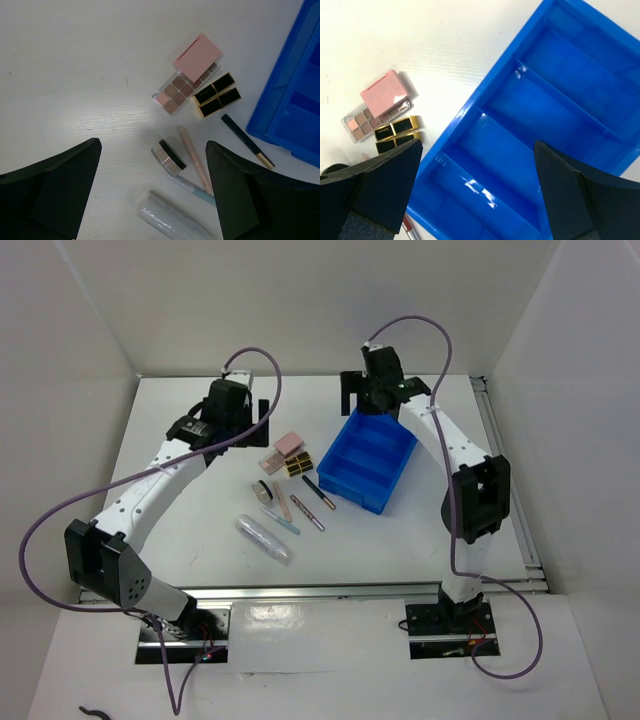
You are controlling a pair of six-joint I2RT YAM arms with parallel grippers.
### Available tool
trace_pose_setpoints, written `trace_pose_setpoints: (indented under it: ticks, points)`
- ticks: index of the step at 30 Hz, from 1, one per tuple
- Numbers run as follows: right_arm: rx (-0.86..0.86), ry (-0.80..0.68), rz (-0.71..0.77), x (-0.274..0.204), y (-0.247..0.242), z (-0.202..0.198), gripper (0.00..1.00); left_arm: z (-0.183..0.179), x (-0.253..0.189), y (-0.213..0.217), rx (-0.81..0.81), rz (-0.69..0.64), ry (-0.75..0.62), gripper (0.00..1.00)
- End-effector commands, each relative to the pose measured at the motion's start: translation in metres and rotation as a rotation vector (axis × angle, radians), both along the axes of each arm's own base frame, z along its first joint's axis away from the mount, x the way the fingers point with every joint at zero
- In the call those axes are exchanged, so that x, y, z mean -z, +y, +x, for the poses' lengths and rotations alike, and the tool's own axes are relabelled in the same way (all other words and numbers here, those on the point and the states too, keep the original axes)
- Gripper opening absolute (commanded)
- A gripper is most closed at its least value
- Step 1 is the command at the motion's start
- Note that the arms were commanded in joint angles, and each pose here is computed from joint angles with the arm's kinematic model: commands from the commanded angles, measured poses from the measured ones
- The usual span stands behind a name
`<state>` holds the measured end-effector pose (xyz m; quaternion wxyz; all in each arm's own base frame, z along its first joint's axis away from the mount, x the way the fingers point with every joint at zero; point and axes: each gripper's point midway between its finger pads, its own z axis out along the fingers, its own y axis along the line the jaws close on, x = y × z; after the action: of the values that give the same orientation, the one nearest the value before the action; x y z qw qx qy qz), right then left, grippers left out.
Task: Organize the makeup
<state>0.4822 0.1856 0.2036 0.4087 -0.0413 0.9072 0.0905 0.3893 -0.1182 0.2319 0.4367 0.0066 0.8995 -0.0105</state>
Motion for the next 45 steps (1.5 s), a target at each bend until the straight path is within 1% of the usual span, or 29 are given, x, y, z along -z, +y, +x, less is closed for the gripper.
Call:
trace_pose_setpoints:
  ticks: [1,2,4,5,6,7,8,9,11,12,14,15,16,18,20,21,22,23,25,28,29,30,32,33,35,36,38,45]
  points:
    - [0.014,-0.06,-0.041,-0.023,0.003,0.009,1.0,0.003,-0.026,-0.012,0.009,-0.124,-0.027,1.0]
    - [0.014,-0.053,-0.052,-0.016,0.008,0.014,1.0,0.004,-0.026,-0.009,0.005,-0.129,-0.025,1.0]
    - [0.016,-0.069,-0.059,-0.028,0.009,0.021,1.0,0.003,-0.034,-0.009,-0.008,-0.163,-0.022,1.0]
    - [0.01,-0.083,-0.065,-0.031,0.018,0.022,1.0,0.0,-0.028,0.001,-0.048,-0.185,0.011,1.0]
    - [0.014,-0.067,-0.085,-0.022,0.021,0.025,1.0,0.001,-0.027,0.002,-0.059,-0.205,0.03,1.0]
    - [0.018,-0.089,-0.086,-0.033,0.026,0.029,1.0,-0.001,-0.028,0.0,-0.056,-0.235,0.046,1.0]
    - [-0.001,-0.081,-0.116,-0.024,0.038,0.03,1.0,-0.003,-0.024,0.004,-0.098,-0.256,0.081,1.0]
    - [-0.023,-0.112,-0.115,-0.036,0.048,0.033,1.0,-0.004,-0.025,0.003,-0.113,-0.267,0.094,1.0]
    - [-0.108,-0.123,-0.143,-0.035,0.075,0.026,1.0,-0.012,-0.015,0.006,-0.128,-0.27,0.157,1.0]
    - [-0.137,-0.123,-0.155,-0.03,0.087,0.025,1.0,-0.014,-0.014,0.007,-0.119,-0.256,0.165,1.0]
    - [-0.227,-0.158,-0.151,-0.031,0.12,0.014,0.93,-0.019,-0.002,0.012,-0.147,-0.235,0.192,1.0]
    - [-0.243,-0.168,-0.145,-0.03,0.13,0.011,0.88,-0.02,-0.002,0.022,-0.171,-0.237,0.191,1.0]
    - [-0.258,-0.195,-0.137,-0.035,0.139,0.011,0.86,-0.024,0.004,0.029,-0.205,-0.239,0.201,1.0]
    - [-0.348,-0.178,-0.093,-0.029,0.161,0.004,0.86,-0.028,-0.002,0.045,-0.265,-0.271,0.177,1.0]
    - [-0.403,-0.167,-0.053,-0.02,0.176,0.004,0.91,-0.035,-0.003,0.054,-0.303,-0.29,0.177,1.0]
    - [-0.417,-0.163,-0.044,-0.015,0.18,0.005,0.92,-0.035,-0.009,0.057,-0.31,-0.298,0.154,1.0]
    - [-0.417,-0.162,-0.044,-0.007,0.185,0.011,0.98,-0.038,-0.014,0.061,-0.321,-0.32,0.134,1.0]
    - [-0.428,-0.162,-0.035,-0.002,0.19,0.013,1.0,-0.038,-0.015,0.061,-0.325,-0.331,0.12,1.0]
    - [-0.422,-0.156,-0.03,0.012,0.198,0.024,1.0,-0.04,-0.023,0.067,-0.349,-0.351,0.096,1.0]
    - [-0.449,-0.13,-0.028,0.031,0.211,0.025,1.0,-0.041,-0.022,0.073,-0.379,-0.344,0.096,1.0]
    - [-0.449,-0.116,-0.034,0.046,0.213,0.027,1.0,-0.042,-0.025,0.077,-0.388,-0.347,0.086,1.0]
    - [-0.449,-0.134,-0.043,0.044,0.212,0.03,1.0,-0.042,-0.025,0.078,-0.382,-0.341,0.086,1.0]
    - [-0.457,-0.119,-0.059,0.065,0.214,0.033,1.0,-0.042,-0.025,0.081,-0.391,-0.341,0.084,1.0]
    - [-0.465,-0.136,-0.065,0.063,0.215,0.035,1.0,-0.042,-0.025,0.081,-0.384,-0.333,0.085,1.0]
    - [-0.481,-0.13,-0.089,0.078,0.215,0.037,1.0,-0.043,-0.021,0.085,-0.395,-0.33,0.093,1.0]
    - [-0.5,-0.135,-0.097,0.079,0.216,0.037,1.0,-0.043,-0.021,0.085,-0.395,-0.33,0.093,1.0]
    - [-0.508,-0.125,-0.111,0.092,0.216,0.038,1.0,-0.042,-0.021,0.088,-0.404,-0.331,0.092,1.0]
    - [-0.533,-0.091,-0.135,0.119,0.217,0.037,1.0,-0.04,-0.014,0.091,-0.414,-0.307,0.104,1.0]
